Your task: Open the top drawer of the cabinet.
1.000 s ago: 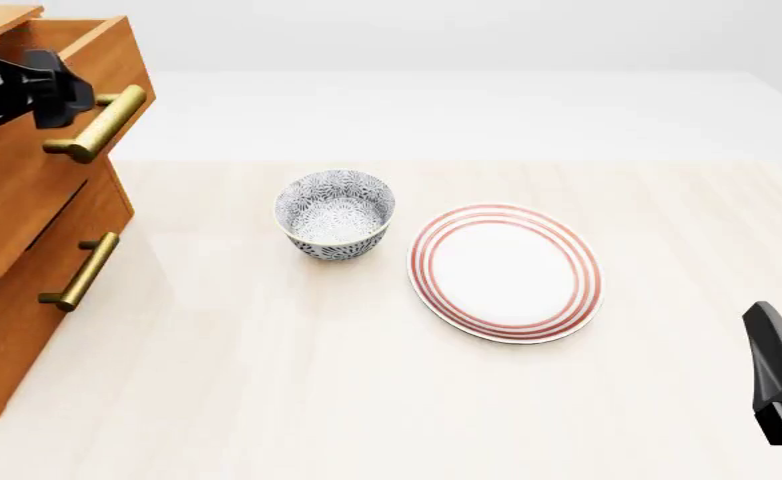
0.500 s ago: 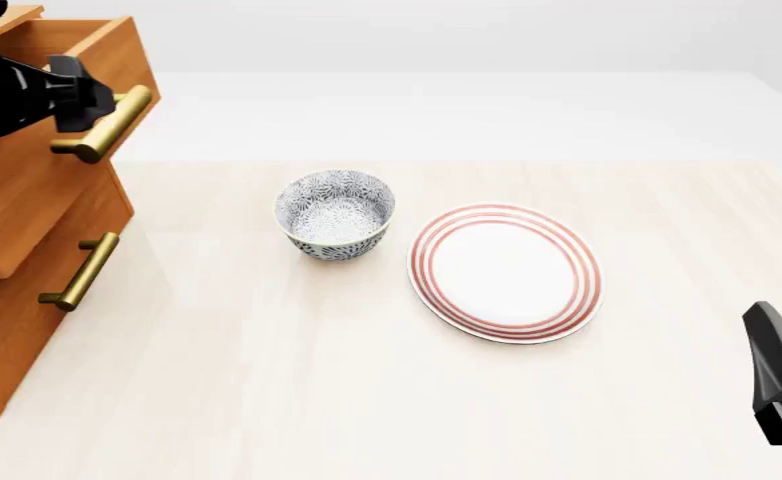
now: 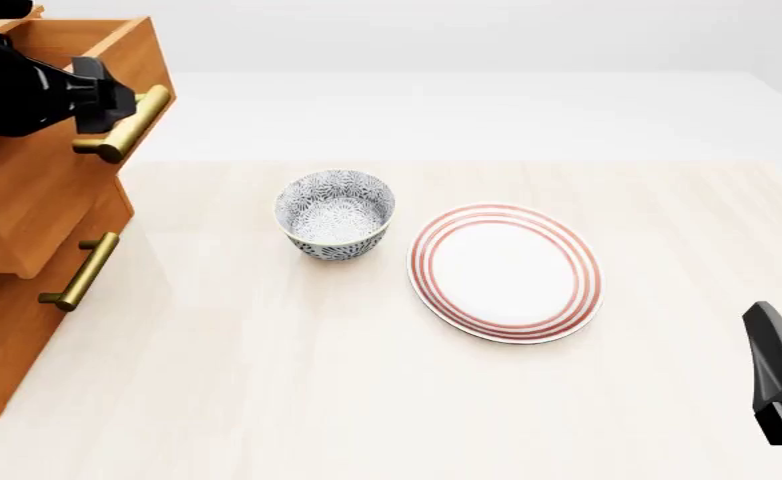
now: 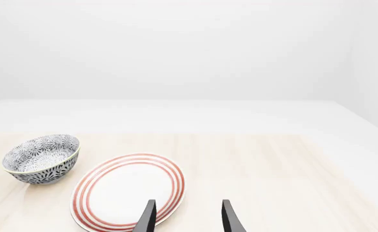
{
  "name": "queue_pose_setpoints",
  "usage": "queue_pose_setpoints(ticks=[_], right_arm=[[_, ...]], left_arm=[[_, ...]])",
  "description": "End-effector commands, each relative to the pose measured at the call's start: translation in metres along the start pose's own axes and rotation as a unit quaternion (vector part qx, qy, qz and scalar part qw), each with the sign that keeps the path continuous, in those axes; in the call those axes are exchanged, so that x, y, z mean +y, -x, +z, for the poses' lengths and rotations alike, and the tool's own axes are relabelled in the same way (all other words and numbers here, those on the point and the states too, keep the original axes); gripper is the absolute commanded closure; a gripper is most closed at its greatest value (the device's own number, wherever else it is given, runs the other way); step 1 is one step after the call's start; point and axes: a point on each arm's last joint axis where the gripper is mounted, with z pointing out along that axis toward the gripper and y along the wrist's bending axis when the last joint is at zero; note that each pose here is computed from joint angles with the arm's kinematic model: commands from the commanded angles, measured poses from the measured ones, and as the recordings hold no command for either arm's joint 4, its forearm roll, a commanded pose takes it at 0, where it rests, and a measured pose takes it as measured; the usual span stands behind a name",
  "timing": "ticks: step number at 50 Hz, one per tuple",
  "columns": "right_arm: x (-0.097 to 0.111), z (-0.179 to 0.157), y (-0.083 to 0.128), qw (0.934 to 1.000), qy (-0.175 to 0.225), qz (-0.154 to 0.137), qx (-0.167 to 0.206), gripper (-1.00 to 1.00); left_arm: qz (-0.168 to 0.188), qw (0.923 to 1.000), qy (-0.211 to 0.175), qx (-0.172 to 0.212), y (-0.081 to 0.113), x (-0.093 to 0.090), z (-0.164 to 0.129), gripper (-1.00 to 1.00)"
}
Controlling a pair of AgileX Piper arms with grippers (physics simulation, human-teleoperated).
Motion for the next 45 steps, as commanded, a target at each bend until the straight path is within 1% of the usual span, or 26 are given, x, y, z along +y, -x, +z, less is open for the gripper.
queue_pose_setpoints(ticks=[1, 16, 45], right_arm=[[0.0, 0.0, 0.0, 1.0, 0.0, 0.001, 0.0, -1.0], [0.0, 0.0, 0.0, 1.0, 0.0, 0.001, 0.0, -1.0], [0.0, 0.0, 0.0, 1.0, 0.0, 0.001, 0.0, -1.0]], left_arm=[[0.014, 0.9996, -0.02, 0.016, -0.004, -0.011, 0.006, -1.0], [0.021, 0.9987, -0.043, 0.018, -0.004, -0.025, 0.003, -1.0], [0.033, 0.9953, -0.084, 0.036, -0.009, -0.051, 0.008, -1.0]])
